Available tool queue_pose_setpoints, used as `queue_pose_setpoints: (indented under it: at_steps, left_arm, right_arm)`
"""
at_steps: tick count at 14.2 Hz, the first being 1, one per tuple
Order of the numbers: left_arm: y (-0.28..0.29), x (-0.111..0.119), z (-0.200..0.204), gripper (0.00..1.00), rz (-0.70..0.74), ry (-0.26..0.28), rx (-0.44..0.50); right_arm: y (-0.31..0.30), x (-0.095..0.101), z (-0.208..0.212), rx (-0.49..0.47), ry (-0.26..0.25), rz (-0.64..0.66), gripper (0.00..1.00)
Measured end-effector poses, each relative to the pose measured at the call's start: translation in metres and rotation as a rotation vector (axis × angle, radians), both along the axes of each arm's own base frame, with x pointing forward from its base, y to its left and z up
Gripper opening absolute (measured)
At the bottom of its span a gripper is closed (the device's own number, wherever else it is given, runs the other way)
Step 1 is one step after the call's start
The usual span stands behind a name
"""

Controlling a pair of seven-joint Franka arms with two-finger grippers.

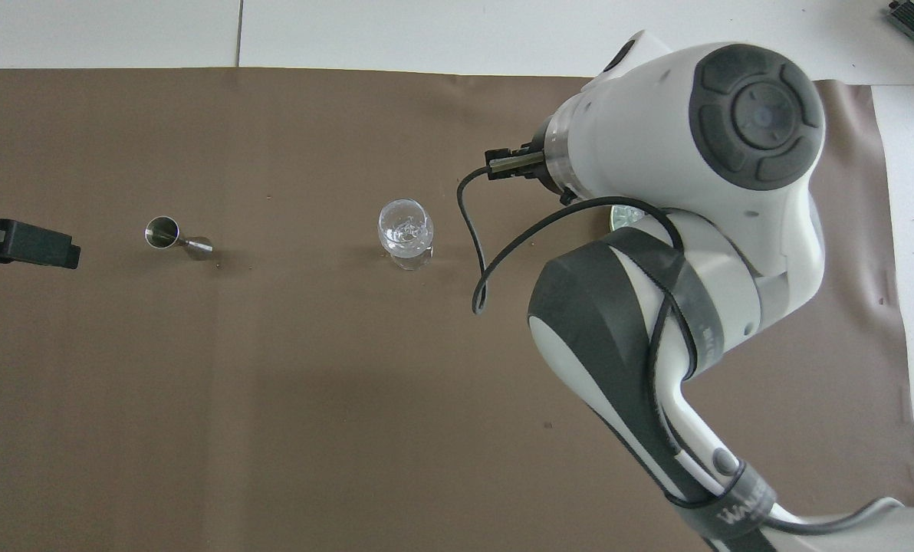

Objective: Pour wine and add ice with both arms

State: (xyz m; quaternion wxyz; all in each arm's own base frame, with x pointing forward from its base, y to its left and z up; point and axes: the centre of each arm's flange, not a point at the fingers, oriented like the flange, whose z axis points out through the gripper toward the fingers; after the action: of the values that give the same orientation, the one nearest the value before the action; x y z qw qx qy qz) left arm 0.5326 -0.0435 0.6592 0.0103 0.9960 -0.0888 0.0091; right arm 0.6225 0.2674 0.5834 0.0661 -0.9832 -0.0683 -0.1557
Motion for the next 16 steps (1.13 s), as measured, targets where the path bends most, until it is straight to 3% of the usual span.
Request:
queue_pose_setpoints:
  at_steps: [4, 9, 16]
  left_arm:
    - [0.007, -0.005, 0.001, 1.0, 0.003, 0.012, 0.005]
    - [0.007, -0.006, 0.001, 1.0, 0.004, 0.013, 0.006]
    - [0.008, -0.009, -0.005, 1.0, 0.006, 0.024, 0.008]
  right_arm:
    - [-0.038, 0.013, -0.006, -0.021, 0.03, -0.037, 0.5]
    - [-0.099, 0.004, 0.001, -0.104, 0.163, -0.063, 0.99]
    - [-0.228, -0.013, 0.029, -0.144, 0.275, -0.207, 1.0]
